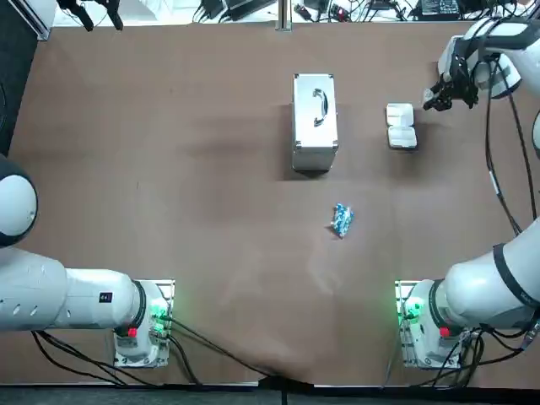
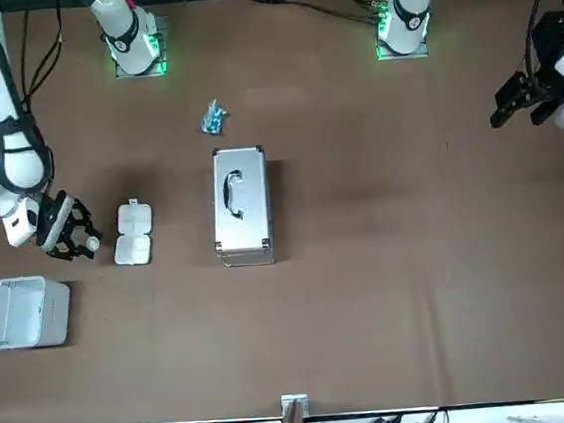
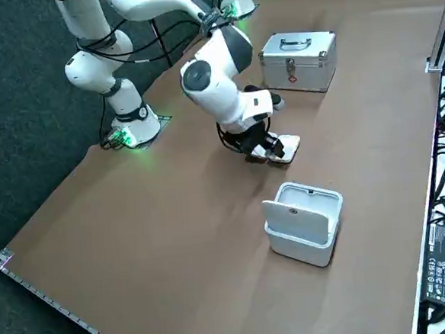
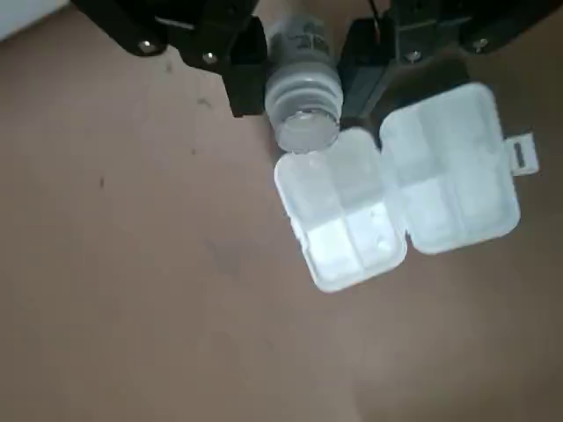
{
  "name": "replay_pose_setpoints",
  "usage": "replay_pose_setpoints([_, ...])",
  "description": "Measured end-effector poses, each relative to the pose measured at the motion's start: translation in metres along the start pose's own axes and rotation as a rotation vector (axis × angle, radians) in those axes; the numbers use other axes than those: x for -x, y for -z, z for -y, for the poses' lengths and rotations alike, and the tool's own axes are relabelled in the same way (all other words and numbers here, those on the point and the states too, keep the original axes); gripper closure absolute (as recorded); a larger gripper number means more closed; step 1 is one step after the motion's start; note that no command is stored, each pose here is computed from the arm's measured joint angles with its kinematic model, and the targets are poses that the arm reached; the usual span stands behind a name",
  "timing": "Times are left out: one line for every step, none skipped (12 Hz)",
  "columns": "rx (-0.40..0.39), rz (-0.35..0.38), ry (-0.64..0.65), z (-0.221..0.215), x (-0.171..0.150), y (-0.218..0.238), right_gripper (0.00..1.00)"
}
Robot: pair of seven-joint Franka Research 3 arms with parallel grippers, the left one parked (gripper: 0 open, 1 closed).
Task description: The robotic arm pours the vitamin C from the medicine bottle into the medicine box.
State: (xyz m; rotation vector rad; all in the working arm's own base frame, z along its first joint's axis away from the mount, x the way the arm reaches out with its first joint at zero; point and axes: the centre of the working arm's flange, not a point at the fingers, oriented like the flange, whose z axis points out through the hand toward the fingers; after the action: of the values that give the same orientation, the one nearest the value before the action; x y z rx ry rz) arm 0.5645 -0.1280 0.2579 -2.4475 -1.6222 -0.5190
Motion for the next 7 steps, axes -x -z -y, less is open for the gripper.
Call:
replay_pose_setpoints([-0.01,0.044,-0.005,0.0,-0.005,0.002,0.54])
replay_pose_setpoints([-0.019,0.12,-0.024,0.0,-0.014,0.004,0.54])
replay_pose_setpoints([-0.023,0.146,-0.028,0.001,-0.021,0.003,0.54])
replay_pose_setpoints([-0.027,0.171,-0.027,0.003,-0.029,0.0,0.54])
replay_pose_setpoints([-0.024,0.207,-0.025,0.004,-0.039,-0.002,0.54])
replay_pose_setpoints([-0.015,0.248,-0.022,0.004,-0.049,-0.003,0.54])
replay_pose_setpoints([-0.004,0.29,-0.023,0.004,-0.058,-0.004,0.54])
